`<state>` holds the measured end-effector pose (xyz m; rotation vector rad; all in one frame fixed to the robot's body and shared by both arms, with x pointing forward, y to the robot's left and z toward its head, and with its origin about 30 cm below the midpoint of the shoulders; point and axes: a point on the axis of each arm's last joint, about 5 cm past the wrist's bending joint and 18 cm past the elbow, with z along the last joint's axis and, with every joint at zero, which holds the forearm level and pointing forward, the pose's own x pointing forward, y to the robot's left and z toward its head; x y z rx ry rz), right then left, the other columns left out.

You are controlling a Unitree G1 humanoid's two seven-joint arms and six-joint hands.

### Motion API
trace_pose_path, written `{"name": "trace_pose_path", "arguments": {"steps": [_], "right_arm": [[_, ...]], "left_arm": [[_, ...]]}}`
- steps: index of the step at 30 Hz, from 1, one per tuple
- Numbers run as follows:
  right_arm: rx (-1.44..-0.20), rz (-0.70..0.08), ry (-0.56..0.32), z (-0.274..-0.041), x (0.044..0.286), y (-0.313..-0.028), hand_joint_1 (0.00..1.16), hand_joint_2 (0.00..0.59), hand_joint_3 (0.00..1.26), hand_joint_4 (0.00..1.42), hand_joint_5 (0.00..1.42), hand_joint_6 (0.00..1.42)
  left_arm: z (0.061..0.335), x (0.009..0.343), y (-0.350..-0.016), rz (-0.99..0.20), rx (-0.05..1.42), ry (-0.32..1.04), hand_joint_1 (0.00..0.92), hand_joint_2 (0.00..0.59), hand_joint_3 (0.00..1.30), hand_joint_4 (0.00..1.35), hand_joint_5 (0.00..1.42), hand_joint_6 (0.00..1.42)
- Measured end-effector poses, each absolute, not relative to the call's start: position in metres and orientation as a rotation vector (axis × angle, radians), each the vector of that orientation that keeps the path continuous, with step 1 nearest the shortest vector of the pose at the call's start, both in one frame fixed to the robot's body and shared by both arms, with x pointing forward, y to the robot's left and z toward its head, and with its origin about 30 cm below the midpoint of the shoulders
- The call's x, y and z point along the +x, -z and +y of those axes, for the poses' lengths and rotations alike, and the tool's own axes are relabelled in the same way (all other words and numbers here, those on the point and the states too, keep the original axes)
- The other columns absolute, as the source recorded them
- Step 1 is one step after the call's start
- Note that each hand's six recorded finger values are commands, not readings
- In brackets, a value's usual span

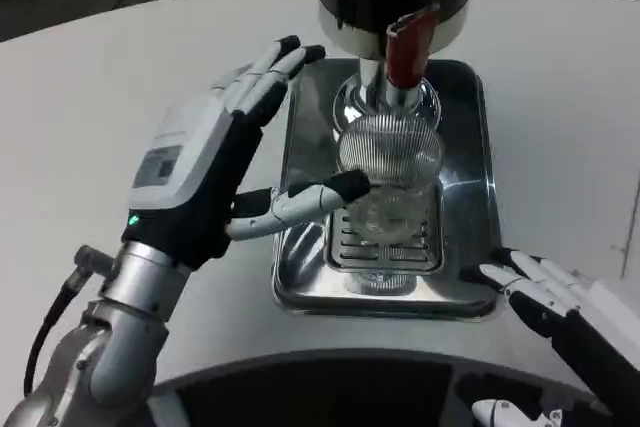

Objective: Grasp the cup under the faucet to collect the drink, then remove the cup.

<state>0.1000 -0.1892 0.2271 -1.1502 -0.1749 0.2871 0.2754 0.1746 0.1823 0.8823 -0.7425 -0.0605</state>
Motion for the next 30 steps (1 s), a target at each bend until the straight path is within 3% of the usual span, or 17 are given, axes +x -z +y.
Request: {"name": "trace_pose_path", "arguments": {"steps": [12,24,30], "right_arm": [[-1.141,-0.189,-0.273,-0.189,0.105,-0.228,0.36,0.387,0.13,0.00,0.00,0.00],[-1.133,-0.190,-0.274,-0.188,0.108,-0.226,0.37,0.390,0.13,0.00,0.00,0.00],[-1.130,-0.192,-0.269,-0.188,0.108,-0.225,0.37,0.390,0.13,0.00,0.00,0.00]], "left_arm": [[0.185,0.244,-0.213,-0.853,0.667,0.110,0.000,0.114,0.28,0.29,0.35,0.30],[0.193,0.252,-0.257,-0.825,0.514,0.313,0.000,0.118,0.28,0.26,0.35,0.29],[0.193,0.261,-0.271,-0.745,0.455,0.459,0.000,0.114,0.24,0.19,0.31,0.25]]}}
